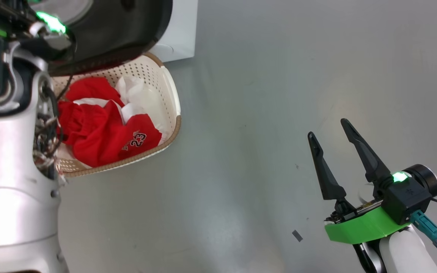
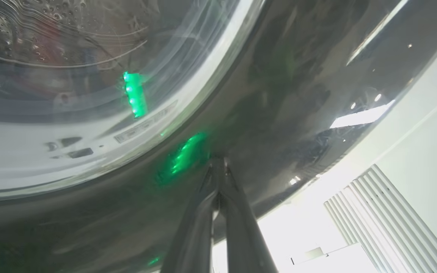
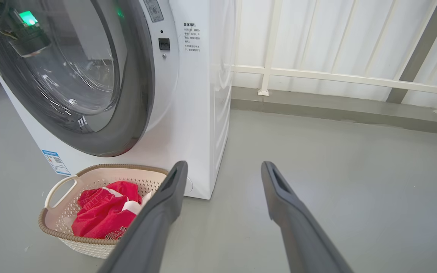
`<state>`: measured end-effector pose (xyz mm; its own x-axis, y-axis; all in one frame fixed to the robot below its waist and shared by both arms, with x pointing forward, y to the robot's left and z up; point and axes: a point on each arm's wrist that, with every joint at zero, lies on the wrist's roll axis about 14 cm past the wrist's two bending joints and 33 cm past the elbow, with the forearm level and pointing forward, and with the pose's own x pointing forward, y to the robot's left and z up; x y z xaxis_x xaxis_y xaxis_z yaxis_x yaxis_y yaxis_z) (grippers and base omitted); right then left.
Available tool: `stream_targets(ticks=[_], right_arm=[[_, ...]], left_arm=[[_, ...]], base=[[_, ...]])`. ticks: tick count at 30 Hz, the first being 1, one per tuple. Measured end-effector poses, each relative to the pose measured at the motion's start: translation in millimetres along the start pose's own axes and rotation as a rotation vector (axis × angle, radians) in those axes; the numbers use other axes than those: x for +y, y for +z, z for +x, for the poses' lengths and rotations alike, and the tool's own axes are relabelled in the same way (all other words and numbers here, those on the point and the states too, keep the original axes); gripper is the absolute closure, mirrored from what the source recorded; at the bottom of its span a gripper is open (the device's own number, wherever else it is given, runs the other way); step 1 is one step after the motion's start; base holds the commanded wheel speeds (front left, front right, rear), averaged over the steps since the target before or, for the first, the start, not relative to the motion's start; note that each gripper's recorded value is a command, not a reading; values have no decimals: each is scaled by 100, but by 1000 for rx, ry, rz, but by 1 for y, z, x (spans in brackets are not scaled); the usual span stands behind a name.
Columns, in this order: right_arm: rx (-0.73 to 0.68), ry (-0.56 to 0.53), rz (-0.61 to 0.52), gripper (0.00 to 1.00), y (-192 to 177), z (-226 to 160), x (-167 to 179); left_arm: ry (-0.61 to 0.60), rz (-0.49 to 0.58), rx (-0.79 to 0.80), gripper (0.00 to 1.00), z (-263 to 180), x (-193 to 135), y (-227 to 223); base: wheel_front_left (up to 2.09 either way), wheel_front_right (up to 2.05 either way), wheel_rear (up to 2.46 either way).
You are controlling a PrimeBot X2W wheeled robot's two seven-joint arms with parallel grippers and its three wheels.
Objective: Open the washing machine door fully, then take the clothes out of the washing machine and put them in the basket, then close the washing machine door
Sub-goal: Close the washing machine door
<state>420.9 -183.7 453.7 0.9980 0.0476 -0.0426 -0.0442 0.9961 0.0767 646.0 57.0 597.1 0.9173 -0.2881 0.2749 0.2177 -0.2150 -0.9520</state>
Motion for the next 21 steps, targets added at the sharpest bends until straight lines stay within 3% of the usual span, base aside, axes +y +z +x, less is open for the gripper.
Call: stream_targets(ticks=[3, 4, 5, 6, 11, 21], right_arm=[[-11, 7, 3, 0, 3, 1, 2], [-15, 10, 4, 0, 5, 2, 3], [-20, 13, 5, 0, 7, 2, 4], [-28, 17, 6, 0, 9, 3, 5], [-59, 30, 11, 0, 20, 4, 10], [-137, 74, 20, 0, 48, 3, 26]], left_arm=[[2, 56, 7, 100, -13, -1, 2], [14, 78, 2, 70, -20, 1, 4], [28, 101, -7, 11, -27, 5, 7], [45, 135, -12, 0, -34, 8, 9], [72, 292, -37, 0, -68, 3, 22], [48, 782, -51, 0, -137, -29, 26]], base=[[0, 0, 0], [0, 0, 0], [0, 0, 0], [0, 0, 0], [0, 0, 0], [0, 0, 0]])
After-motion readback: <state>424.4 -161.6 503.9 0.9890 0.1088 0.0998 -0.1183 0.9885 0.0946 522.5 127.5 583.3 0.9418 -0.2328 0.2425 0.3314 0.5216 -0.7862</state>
